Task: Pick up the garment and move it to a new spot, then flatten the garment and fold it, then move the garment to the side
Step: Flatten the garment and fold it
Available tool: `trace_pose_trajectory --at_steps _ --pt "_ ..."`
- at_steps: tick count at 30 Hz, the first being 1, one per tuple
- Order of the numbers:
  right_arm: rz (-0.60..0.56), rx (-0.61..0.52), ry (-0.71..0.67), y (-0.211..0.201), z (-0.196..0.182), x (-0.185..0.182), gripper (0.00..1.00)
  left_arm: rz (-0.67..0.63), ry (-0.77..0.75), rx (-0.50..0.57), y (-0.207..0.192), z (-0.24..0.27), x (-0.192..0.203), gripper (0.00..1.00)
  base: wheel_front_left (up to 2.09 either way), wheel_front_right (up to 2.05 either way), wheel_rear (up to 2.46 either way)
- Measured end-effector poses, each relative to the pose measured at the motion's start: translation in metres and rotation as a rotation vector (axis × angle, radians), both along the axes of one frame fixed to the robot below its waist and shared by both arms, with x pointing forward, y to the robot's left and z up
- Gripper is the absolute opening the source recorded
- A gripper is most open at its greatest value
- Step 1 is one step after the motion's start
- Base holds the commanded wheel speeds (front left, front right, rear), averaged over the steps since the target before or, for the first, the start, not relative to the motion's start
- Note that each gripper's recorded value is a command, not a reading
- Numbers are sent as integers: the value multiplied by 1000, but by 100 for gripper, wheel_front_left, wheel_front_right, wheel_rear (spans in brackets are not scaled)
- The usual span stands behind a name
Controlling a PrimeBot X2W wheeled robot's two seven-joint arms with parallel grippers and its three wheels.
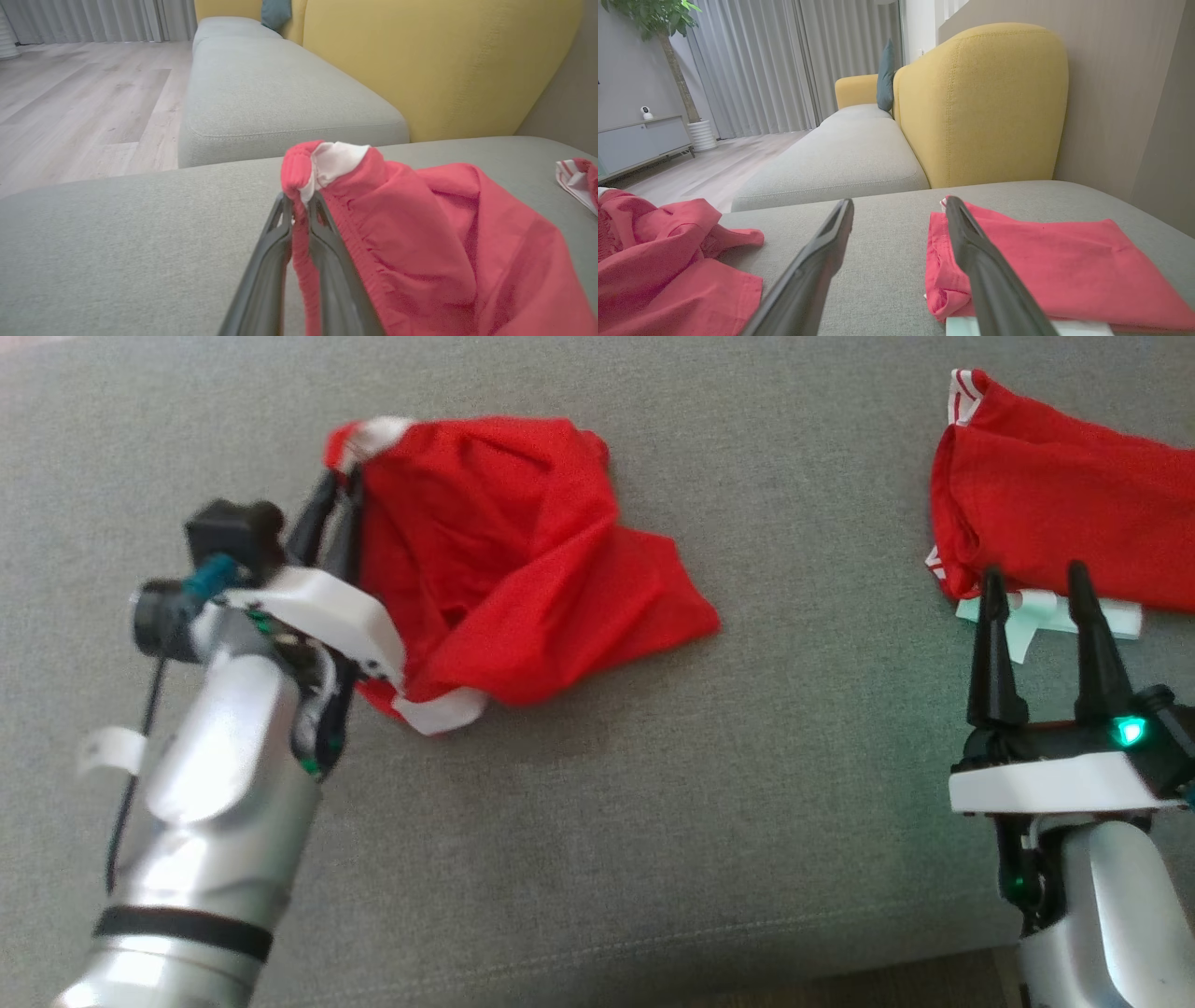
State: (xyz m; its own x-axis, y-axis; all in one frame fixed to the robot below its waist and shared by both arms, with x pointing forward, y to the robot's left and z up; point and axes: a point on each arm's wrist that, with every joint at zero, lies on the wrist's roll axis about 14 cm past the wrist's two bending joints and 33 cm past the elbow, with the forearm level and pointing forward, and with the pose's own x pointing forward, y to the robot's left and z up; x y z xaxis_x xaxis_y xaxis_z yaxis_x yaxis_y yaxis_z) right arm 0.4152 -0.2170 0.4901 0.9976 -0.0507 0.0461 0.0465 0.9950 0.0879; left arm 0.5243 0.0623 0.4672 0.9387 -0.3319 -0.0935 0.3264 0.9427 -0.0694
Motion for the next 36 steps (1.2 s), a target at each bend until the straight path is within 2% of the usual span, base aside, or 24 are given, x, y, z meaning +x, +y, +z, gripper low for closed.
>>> trace_pose_trajectory --at_steps 5,6,7,18,31,36 --pt "10 8 4 4 -2 2 100 54 3 19 19 -2 11 0 0 0 0" --pt "12 8 4 4 -2 2 100 58 9 24 21 -5 11 40 0 0 0" --pt "14 8 4 5 -2 2 100 62 17 29 23 -7 10 100 0 0 0" --pt "56 20 -20 20 5 7 100 142 -23 -16 49 4 -15 100 0 0 0" --pt "149 36 -51 54 18 9 100 271 -84 -156 79 24 -92 100 0 0 0" --pt "172 40 -51 62 18 10 100 292 -101 -181 81 30 -108 100 0 0 0"
